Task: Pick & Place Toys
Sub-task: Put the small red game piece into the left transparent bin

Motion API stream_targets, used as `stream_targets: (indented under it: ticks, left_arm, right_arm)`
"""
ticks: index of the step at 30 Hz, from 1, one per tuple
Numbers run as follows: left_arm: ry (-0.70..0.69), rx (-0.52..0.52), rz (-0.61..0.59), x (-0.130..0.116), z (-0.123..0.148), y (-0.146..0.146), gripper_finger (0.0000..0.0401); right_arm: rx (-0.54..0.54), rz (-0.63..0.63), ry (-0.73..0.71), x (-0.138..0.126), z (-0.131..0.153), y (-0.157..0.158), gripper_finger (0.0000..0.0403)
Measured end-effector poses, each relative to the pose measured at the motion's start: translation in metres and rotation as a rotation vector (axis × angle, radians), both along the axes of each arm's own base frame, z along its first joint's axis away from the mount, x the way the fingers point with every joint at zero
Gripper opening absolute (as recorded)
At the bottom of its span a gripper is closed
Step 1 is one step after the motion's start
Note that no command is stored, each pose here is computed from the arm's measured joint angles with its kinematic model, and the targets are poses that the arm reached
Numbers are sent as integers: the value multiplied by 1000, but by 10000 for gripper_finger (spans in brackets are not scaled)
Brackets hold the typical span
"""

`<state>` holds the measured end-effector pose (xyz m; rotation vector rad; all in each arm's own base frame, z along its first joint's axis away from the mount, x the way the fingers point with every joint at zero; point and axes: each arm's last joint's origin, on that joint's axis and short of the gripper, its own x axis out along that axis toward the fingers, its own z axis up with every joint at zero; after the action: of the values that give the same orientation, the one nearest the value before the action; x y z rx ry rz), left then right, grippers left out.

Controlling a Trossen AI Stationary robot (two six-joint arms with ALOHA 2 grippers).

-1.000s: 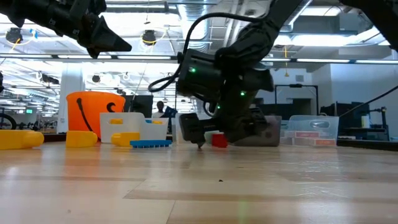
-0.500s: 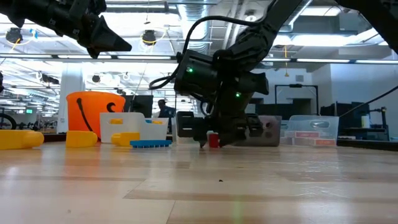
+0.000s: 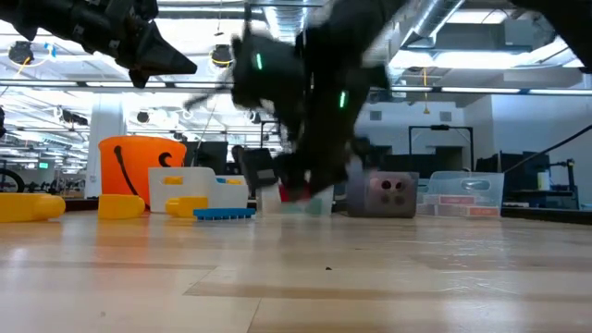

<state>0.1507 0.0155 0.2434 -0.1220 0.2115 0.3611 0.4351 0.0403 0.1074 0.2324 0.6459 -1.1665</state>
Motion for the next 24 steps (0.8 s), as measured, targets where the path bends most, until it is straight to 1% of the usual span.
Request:
stream_targets:
  ticks: [2,7,10,12,15,18,21,24]
  left_arm:
    - [-6,-17,4,0,0,0,0]
    - [-22,-61,15,0,0,0,0]
    - [-37,-103,22,0,0,0,0]
    - [-44,-127,23,0,0,-1,0]
    - [-25,-132,6,0,-2,-4,0]
    - [-3,-139,-18,0,-4,-8,0]
    - [-3,-139,-38,0,-4,-11,0]
    - [-1,-139,-55,0,-4,-14,0]
  right_arm:
    - [-12,20,35,1,19,19,90]
    - [-78,55,24,2,73,58,90]
    - [-119,79,5,0,106,75,90]
    - [-137,86,-9,-1,122,79,90]
    - [-190,74,-13,0,142,71,90]
    - [-213,58,12,4,156,53,90]
    - [-228,40,68,11,162,25,90]
    - [-240,4,136,16,162,-10,90]
